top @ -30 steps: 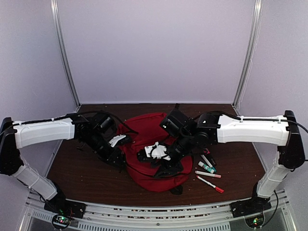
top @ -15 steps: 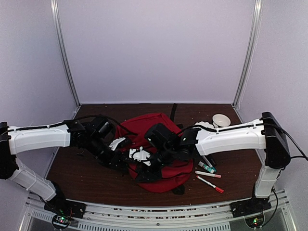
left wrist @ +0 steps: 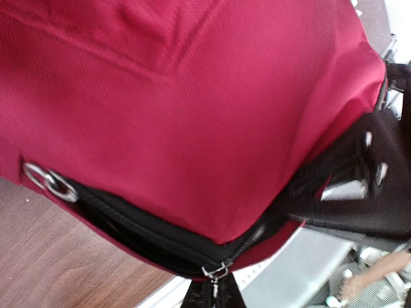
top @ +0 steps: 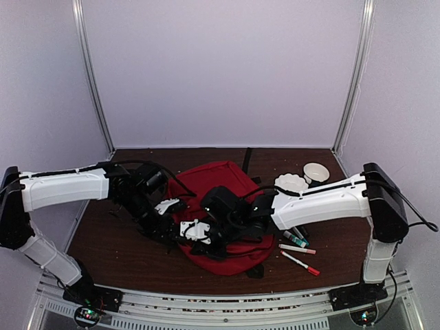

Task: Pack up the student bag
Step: Hold the student bag at the center of the board, then zip the student bag into the largest pocket of the bag, then pick up the pen from the center of the board.

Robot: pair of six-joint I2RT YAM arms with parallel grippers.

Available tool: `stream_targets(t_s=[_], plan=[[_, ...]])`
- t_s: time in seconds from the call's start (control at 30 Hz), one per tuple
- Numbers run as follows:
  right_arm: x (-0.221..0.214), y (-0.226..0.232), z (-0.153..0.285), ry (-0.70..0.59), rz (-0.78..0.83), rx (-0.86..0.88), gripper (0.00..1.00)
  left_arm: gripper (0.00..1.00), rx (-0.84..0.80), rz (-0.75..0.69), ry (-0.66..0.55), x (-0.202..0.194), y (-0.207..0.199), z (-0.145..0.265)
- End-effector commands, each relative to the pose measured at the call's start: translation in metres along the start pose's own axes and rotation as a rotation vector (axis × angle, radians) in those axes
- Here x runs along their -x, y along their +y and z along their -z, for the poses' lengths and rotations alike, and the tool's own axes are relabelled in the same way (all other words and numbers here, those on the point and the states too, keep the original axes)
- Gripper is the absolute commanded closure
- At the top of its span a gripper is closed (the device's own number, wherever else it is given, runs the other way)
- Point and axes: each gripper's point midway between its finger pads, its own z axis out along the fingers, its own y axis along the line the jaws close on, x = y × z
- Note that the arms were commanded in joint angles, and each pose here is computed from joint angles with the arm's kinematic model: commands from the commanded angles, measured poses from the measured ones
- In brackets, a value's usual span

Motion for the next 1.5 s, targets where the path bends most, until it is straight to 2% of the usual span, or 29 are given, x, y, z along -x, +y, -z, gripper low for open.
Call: stream_targets(t_s=[0.0, 0.13, 0.27, 0.53, 0.63, 0.77, 1.07, 1.2, 1.33, 1.47], plan=[[-0.045, 0.054, 0.001, 0.201, 0.19, 0.091, 1.0, 1.0, -0.007, 0.04, 0.068, -0.006, 0.02, 0.029], [-0.061, 0.064, 0.0, 0.238, 0.213, 0.116, 1.0, 1.0, 0.005, 0.079, 0.013, 0.015, 0.044, 0.049], [-0.066, 0.067, 0.002, 0.246, 0.216, 0.12, 1.0, 1.0, 0.014, 0.081, 0.021, 0.029, 0.057, 0.048], [-0.038, 0.07, 0.008, 0.161, 0.195, 0.142, 1.0, 1.0, 0.027, 0.088, 0.028, 0.033, 0.068, 0.036], [-0.013, 0.071, 0.006, 0.108, 0.16, 0.16, 1.0, 0.82, 0.065, 0.072, -0.023, 0.033, 0.067, 0.049], [0.03, 0.066, -0.002, 0.029, 0.121, 0.167, 1.0, 0.68, 0.155, 0.05, -0.089, 0.032, 0.068, 0.075], [0.119, 0.051, -0.048, -0.107, 0.019, 0.179, 0.99, 0.64, 0.469, 0.077, -0.311, 0.052, 0.087, 0.155], [0.134, 0.042, -0.051, -0.097, 0.007, 0.187, 0.81, 0.64, 0.472, 0.066, -0.392, 0.057, 0.076, 0.177], [0.131, 0.042, -0.002, -0.103, 0.052, 0.201, 0.62, 0.64, 0.421, 0.017, -0.476, 0.057, 0.061, 0.186], [0.108, 0.044, 0.063, -0.1, 0.1, 0.184, 0.57, 0.65, 0.387, -0.061, -0.563, 0.067, 0.053, 0.188]])
